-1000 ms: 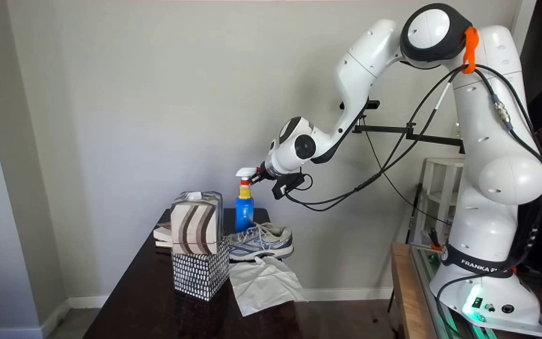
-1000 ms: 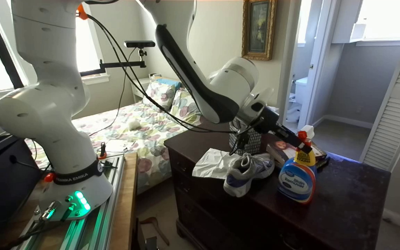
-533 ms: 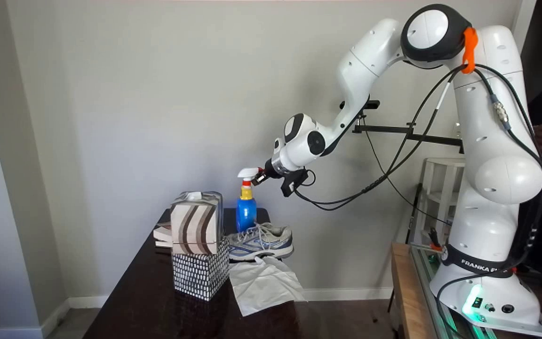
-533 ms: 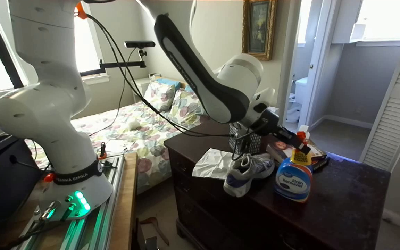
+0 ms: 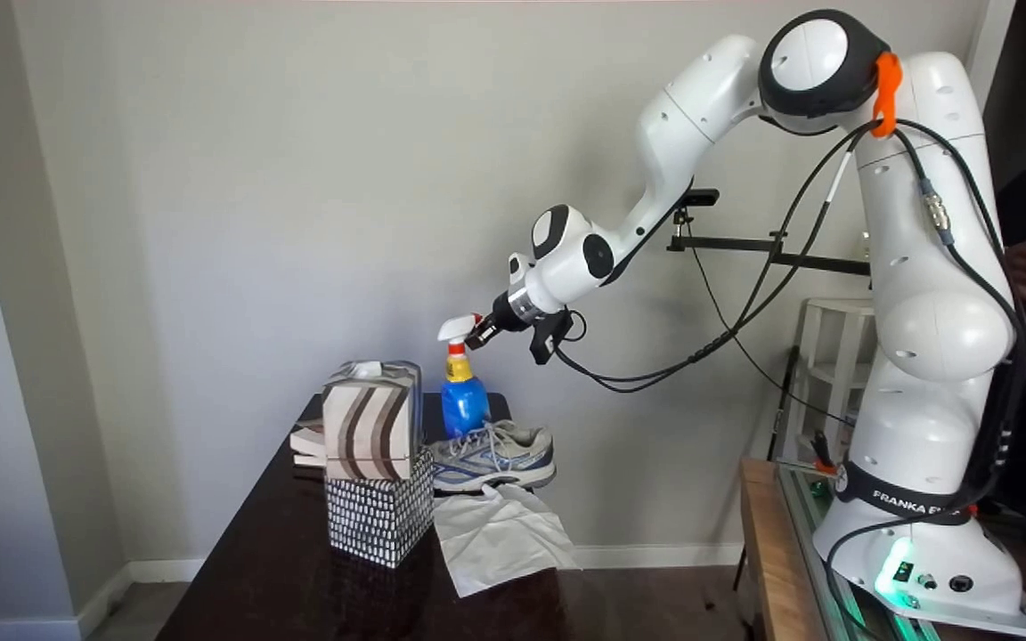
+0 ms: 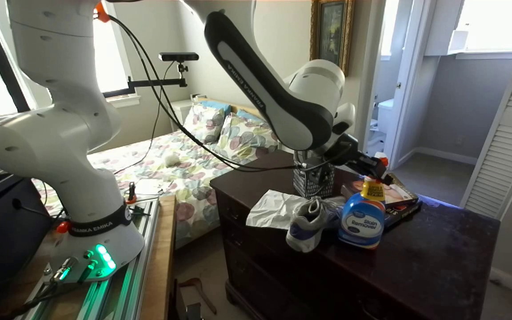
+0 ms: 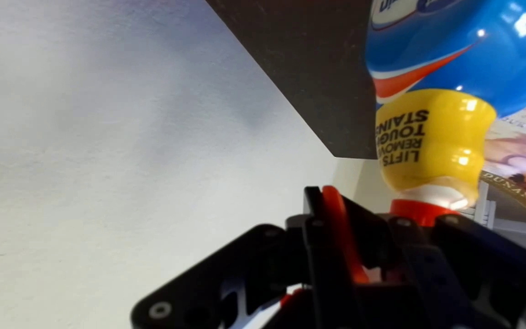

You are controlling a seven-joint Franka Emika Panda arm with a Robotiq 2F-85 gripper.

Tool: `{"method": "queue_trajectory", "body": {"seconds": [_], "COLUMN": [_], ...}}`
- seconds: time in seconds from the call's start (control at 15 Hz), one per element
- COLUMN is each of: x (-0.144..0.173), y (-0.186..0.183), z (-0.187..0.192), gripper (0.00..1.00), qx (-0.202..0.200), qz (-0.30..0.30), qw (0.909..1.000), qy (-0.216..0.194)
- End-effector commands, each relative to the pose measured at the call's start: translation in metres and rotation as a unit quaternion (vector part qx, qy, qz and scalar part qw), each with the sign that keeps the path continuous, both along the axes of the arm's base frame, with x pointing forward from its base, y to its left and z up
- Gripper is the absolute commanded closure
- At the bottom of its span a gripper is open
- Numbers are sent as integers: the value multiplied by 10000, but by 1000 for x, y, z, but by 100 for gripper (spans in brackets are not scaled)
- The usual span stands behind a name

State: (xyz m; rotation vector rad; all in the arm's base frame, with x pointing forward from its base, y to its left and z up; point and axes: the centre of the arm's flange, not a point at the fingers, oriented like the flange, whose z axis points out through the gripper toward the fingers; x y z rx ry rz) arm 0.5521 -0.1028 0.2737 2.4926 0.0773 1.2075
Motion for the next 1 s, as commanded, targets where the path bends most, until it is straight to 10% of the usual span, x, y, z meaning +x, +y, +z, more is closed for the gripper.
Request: {"method": "queue_trajectory", "body": {"seconds": [0.0,0.53,0.6,0.93], "x": [0,-3,-4,-13], "y": [-19,-36,-39,-47], "z": [-2,-4,-3,-3], "gripper": [98,98,69,41], "qx": [21,-132,-135,251], "qz": [524,1092,1080,393], "qw": [9986,9937,9938,9988], "qy": [-51,206,227,146]}}
